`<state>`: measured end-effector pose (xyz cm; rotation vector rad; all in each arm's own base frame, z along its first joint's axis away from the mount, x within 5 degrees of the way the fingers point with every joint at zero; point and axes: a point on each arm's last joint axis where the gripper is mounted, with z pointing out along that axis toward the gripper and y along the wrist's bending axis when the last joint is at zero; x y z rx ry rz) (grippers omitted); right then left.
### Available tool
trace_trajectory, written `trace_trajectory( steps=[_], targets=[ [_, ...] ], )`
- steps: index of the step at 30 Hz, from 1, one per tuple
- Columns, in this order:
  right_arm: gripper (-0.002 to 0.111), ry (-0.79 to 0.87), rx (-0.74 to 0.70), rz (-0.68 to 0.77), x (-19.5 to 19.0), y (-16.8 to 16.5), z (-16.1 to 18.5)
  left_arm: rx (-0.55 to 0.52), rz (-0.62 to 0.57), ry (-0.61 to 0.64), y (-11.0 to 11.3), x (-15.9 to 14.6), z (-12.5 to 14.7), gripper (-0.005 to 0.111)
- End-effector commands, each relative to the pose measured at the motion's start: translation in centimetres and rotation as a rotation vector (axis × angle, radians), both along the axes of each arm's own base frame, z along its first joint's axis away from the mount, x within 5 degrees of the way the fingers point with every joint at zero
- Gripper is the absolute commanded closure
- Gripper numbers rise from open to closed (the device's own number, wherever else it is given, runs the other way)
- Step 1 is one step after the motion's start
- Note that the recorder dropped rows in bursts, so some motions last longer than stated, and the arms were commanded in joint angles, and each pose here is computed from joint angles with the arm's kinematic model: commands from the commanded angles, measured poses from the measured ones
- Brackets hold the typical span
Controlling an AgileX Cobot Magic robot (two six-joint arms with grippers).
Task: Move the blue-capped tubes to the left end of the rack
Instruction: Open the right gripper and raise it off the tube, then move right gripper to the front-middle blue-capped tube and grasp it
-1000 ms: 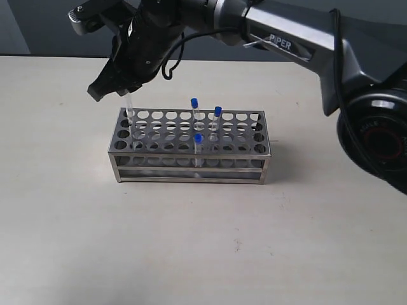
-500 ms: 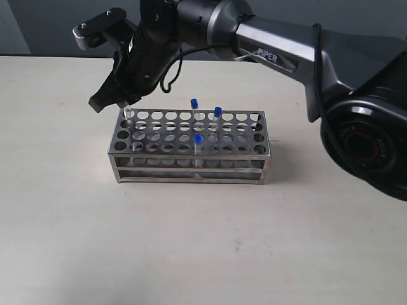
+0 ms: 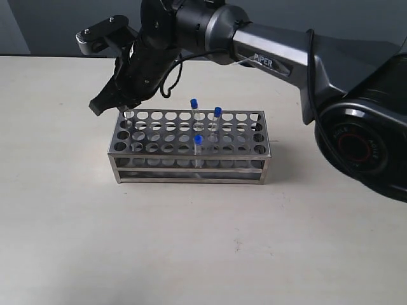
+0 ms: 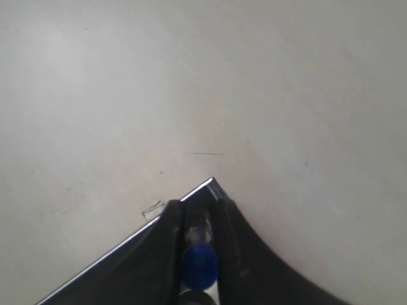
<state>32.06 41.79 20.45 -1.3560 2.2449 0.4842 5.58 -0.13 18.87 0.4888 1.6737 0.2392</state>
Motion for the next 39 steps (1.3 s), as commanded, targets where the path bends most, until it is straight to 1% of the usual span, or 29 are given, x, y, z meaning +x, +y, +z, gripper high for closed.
trace_trajectory(
  steps=[1, 7, 8, 10, 14, 15, 17, 22, 29, 32, 34, 36, 39],
  targets=[
    [0.108, 0.100, -0.006, 0.003, -0.9, 0.1, -0.1, -0.010, -0.005, -0.003, -0.1, 0.0, 0.2, 0.106],
    [0.107, 0.117, -0.026, 0.010, -1.1, -0.1, -0.2, -0.010, -0.005, -0.003, -0.1, 0.0, 0.2, 0.106],
    [0.105, 0.119, -0.025, 0.010, -1.1, 0.0, -0.2, -0.010, -0.005, -0.003, -0.1, 0.0, 0.2, 0.106],
    [0.094, 0.125, -0.022, 0.009, -1.2, 0.0, -0.2, -0.010, -0.005, -0.003, -0.1, 0.0, 0.2, 0.106],
    [0.062, 0.133, -0.015, 0.001, -1.2, 0.0, -0.2, -0.010, -0.005, -0.003, -0.1, 0.0, 0.2, 0.106],
    [0.058, 0.135, -0.016, -0.006, -1.2, 0.0, -0.2, -0.010, -0.005, -0.003, -0.1, 0.0, 0.2, 0.106],
    [0.058, 0.143, -0.020, -0.024, -1.1, -0.1, -0.2, -0.010, -0.005, -0.003, -0.1, 0.0, 0.2, 0.106],
    [0.064, 0.152, -0.013, -0.040, -1.3, -0.3, 0.8, -0.008, -0.008, -0.008, -0.1, 0.0, 0.2, 0.106],
    [0.064, 0.114, 0.044, -0.045, -2.0, -1.1, 5.2, -0.008, -0.008, -0.008, -0.1, 0.0, 0.2, 0.106],
    [0.064, 0.091, 0.045, -0.049, -2.3, -1.7, 6.9, -0.008, -0.008, -0.008, -0.1, 0.0, 0.2, 0.106],
    [0.064, 0.074, 0.016, -0.072, -2.4, -2.4, 7.8, -0.008, -0.008, -0.008, -0.1, 0.0, 0.2, 0.106],
    [0.064, 0.057, -0.050, -0.098, -2.5, -3.3, 8.3, -0.008, -0.008, -0.008, -0.1, 0.0, 0.2, 0.106],
    [0.064, 0.036, -0.192, -0.163, -2.5, -5.1, 8.9, -0.008, -0.008, -0.008, -0.1, 0.0, 0.2, 0.106]
  ],
)
